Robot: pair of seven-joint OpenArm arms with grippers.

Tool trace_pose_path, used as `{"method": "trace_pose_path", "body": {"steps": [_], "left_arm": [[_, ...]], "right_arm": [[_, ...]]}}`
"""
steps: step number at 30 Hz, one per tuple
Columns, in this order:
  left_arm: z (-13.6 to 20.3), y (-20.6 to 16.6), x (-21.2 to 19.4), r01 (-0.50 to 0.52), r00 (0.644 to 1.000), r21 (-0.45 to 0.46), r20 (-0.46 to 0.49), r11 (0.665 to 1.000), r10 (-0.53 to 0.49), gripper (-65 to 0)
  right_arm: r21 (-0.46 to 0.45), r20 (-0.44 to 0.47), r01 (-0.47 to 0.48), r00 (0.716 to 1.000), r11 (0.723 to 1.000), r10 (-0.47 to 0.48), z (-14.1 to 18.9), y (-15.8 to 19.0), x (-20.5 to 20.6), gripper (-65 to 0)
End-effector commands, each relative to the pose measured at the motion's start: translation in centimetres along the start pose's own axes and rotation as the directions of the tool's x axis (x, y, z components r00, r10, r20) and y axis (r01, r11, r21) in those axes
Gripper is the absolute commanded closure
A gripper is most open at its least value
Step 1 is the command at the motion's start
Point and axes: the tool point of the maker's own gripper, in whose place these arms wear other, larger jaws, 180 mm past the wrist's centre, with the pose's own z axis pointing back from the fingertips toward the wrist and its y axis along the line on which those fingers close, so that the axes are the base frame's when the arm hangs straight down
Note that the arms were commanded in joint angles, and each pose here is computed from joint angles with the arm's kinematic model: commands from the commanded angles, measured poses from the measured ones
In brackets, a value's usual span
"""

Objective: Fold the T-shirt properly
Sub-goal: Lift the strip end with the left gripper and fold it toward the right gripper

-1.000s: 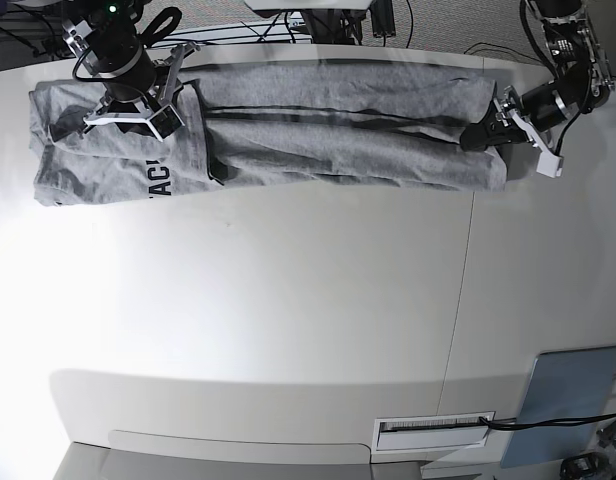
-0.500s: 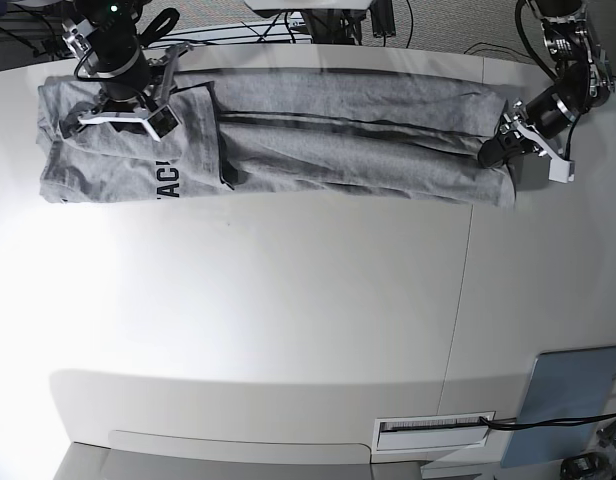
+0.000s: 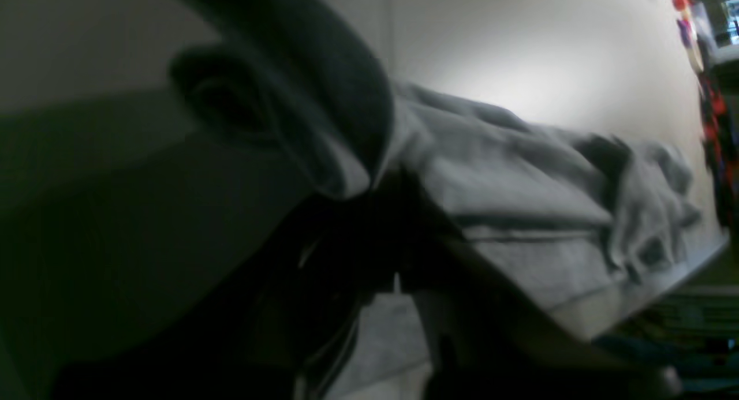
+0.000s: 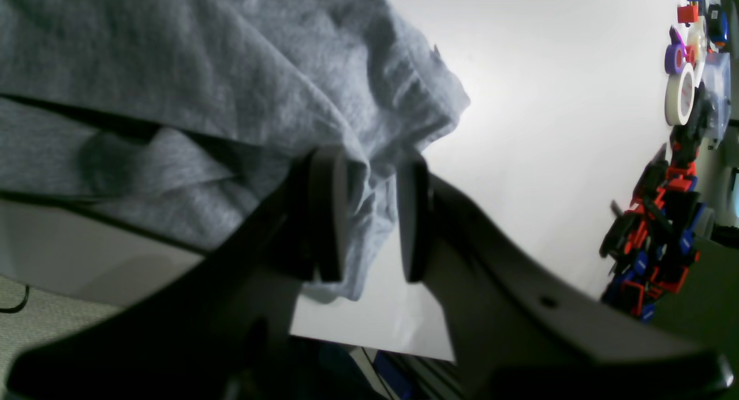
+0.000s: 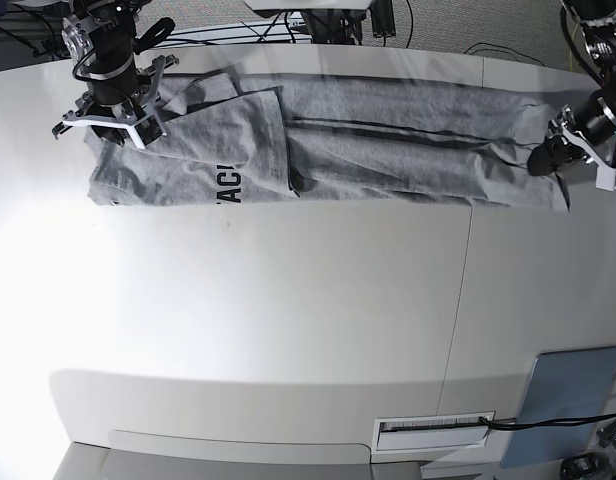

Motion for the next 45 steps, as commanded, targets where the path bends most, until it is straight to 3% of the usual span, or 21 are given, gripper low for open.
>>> {"method": "trace_pose_path", "body": {"steps": [1,7,10,13,17,25,33,45], "left_arm": [[0.4,-1.4,1.3,0.044,0.998,-0.034,0.040,0.998,-0.042,0.0],[0.0,-9.1,0.0,0.132,0.987,-0.144,0.108,0.981,-0.117,0.0],[-0.8,-12.6,-0.8,0.112,0.988,-0.198,0.126,0.974,-0.088,0.0],[-2.7,-15.4,-2.3,0.073,0.995,-0.261,0.084,0.963,-0.053,0.0],[-6.1,-17.8,-5.3,0.047,0.998,-0.275,-0.021,0.960,-0.055,0.0],[-10.4,-20.9,-9.0,0.094,0.980,-0.236,-0.151,0.967,-0.132,0.0],[-13.7,-24.0,-8.7,0.147,0.970,-0.201,-0.162,0.968,-0.181,0.0],[-13.9,-25.6,-8.7,0.126,0.975,-0.249,-0.147,0.960,-0.166,0.0]], "right_arm": [[-0.024,0.029,-0.009,1.000,1.000,0.010,0.3,-0.7,0.6,-15.7],[-0.040,0.030,0.016,0.999,0.999,-0.015,0.3,-1.0,0.6,-15.7],[-0.044,0.030,0.024,0.999,0.999,-0.023,0.3,-1.1,0.6,-15.7],[-0.046,0.030,0.026,0.999,0.999,-0.025,0.3,-1.1,0.6,-15.7],[-0.047,0.025,0.026,0.999,0.999,-0.025,0.3,-1.1,0.5,-15.7],[-0.051,0.026,0.028,0.999,0.998,-0.027,0.3,-1.2,0.5,-15.7],[-0.052,0.023,0.028,0.999,0.998,-0.027,0.3,-1.2,0.5,-15.7],[-0.075,0.025,0.031,0.999,0.997,-0.029,0.3,-1.6,0.5,-15.7]]}}
